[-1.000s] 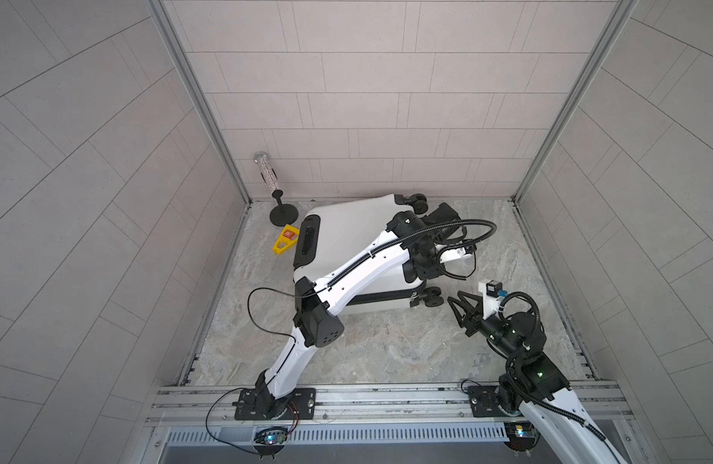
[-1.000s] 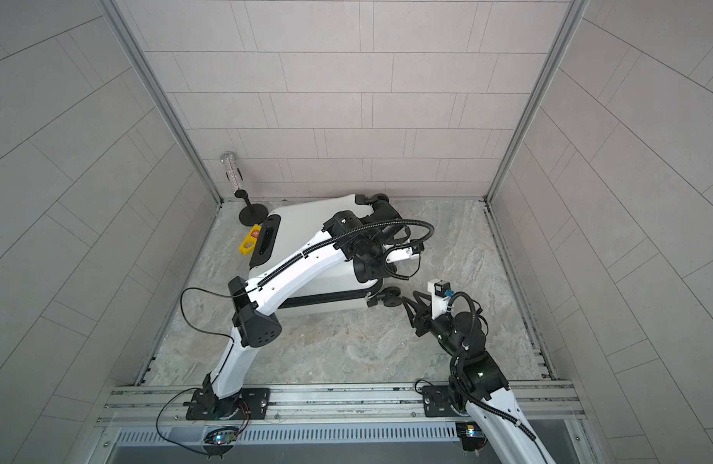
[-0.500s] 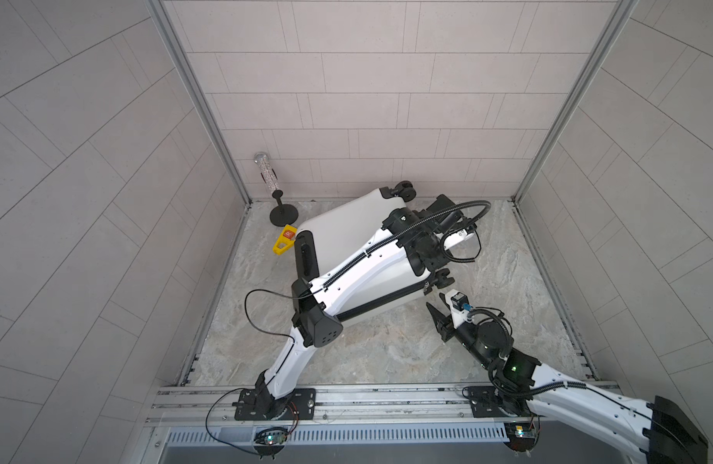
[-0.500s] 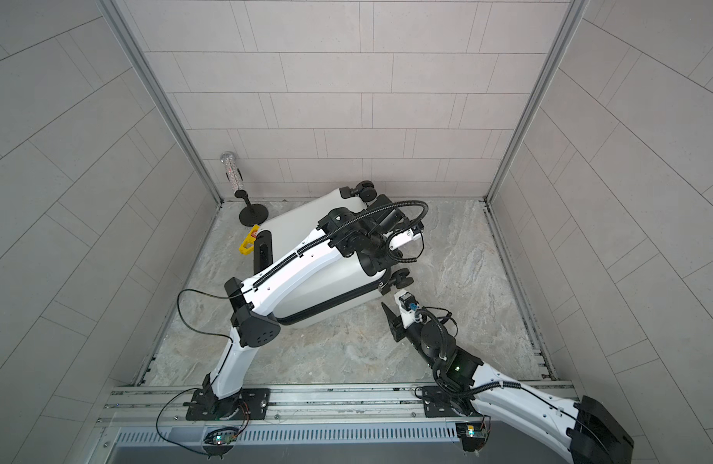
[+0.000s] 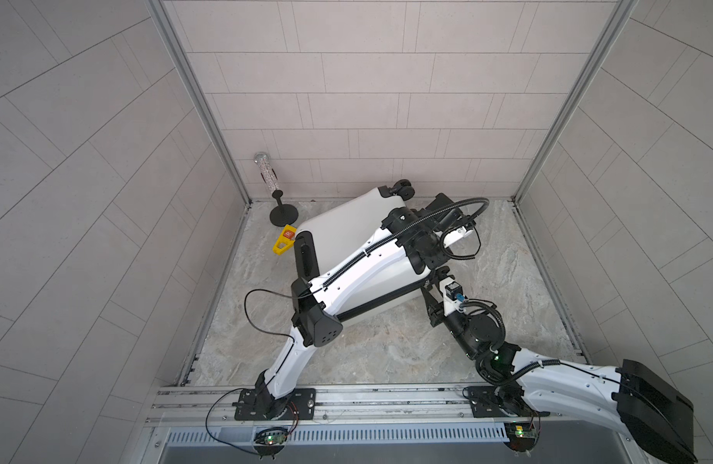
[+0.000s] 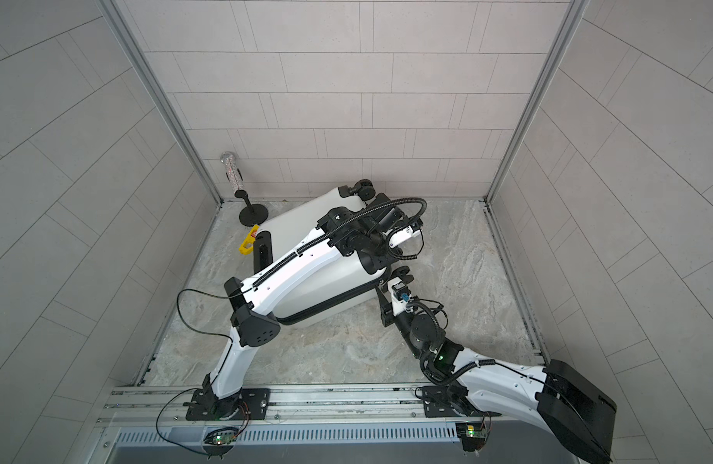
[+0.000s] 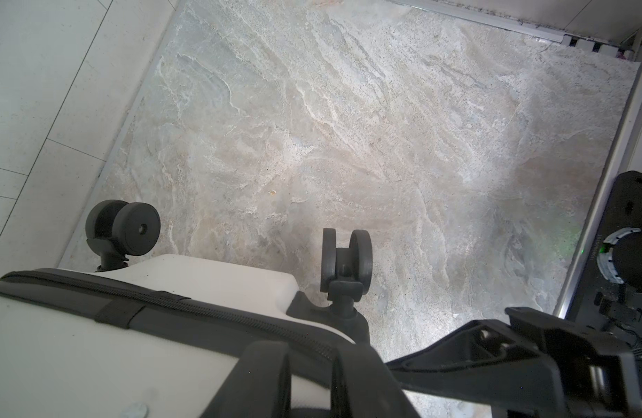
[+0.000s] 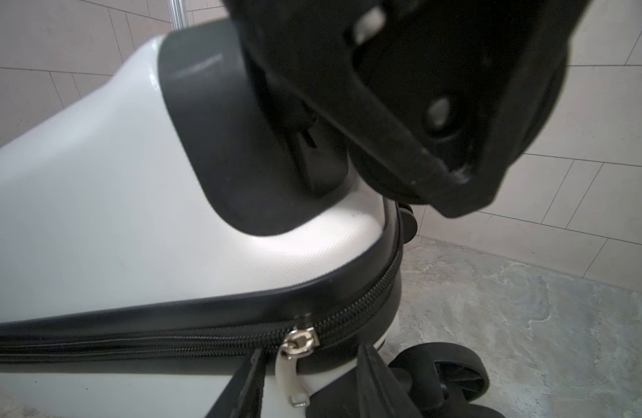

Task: Open the suitcase zippers
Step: Unzip the zipper on the suitcase.

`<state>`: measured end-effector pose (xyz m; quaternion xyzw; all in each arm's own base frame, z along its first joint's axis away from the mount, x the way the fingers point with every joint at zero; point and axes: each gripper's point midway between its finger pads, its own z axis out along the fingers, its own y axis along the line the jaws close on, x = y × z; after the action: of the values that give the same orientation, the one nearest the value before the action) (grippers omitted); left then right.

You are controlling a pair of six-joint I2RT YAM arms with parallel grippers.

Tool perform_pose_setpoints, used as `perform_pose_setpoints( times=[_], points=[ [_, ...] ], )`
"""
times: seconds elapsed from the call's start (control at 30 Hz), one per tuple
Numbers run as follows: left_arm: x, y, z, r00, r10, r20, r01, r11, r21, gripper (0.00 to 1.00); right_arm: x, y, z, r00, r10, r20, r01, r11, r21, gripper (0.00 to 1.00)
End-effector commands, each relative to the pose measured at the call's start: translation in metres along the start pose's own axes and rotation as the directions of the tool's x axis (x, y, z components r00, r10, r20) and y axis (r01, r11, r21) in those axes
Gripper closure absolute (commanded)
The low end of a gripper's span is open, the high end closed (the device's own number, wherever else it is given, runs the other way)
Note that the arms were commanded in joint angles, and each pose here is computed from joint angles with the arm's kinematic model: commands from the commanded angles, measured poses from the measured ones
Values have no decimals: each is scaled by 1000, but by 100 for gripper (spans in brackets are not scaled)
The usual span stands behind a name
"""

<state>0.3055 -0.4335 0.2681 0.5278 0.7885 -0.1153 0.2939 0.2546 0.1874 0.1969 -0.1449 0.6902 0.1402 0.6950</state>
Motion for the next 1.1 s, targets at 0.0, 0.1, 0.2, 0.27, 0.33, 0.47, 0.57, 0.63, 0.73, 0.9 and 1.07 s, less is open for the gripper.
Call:
perform_pose_setpoints(
  times=[0.0, 0.1, 0.2, 0.27, 0.33, 0.47, 0.57, 0.63, 0.73, 0.9, 1.07],
  points=[
    [-54, 4, -63, 962, -107, 253, 102, 994, 34, 79, -16, -6, 4, 999, 19, 45, -21, 999, 49, 66],
    [-54, 4, -63, 961, -110, 255, 105, 994, 31, 79, -12, -4, 6, 1000, 12, 28, -13, 999, 47, 68],
    [-55, 3, -66, 959, -114, 261, 108, 993, 37, 79, -4, -5, 8, 1000, 17, 8, -17, 998, 55, 69],
    [-55, 4, -69, 958, -113, 263, 108, 994, 33, 79, -1, -5, 9, 1000, 13, -3, -12, 998, 60, 76],
    [-54, 4, -70, 959, -112, 261, 108, 994, 32, 79, -1, -7, 9, 1000, 11, -2, -11, 997, 75, 79],
    [-53, 2, -73, 959, -113, 261, 106, 994, 40, 79, 0, -12, 8, 1000, -27, -10, 28, 995, 96, 85],
    [-52, 2, -73, 960, -111, 257, 104, 994, 41, 79, 0, -15, 6, 999, -39, -20, 41, 993, 113, 90],
    [-50, 2, -73, 962, -107, 252, 101, 994, 37, 79, -1, -17, 6, 999, -48, -24, 51, 992, 118, 93],
    [-48, 3, -74, 964, -101, 246, 96, 995, 32, 79, -4, -19, 5, 998, -54, -24, 57, 990, 132, 100],
    [-40, -2, -75, 973, -76, 219, 67, 997, 48, 79, -6, -27, 5, 998, -44, -34, 49, 988, 144, 100],
    [-30, -11, -80, 981, -38, 191, 23, 996, 84, 80, -4, -39, 8, 996, 60, -63, -52, 992, 111, 100]
  ],
)
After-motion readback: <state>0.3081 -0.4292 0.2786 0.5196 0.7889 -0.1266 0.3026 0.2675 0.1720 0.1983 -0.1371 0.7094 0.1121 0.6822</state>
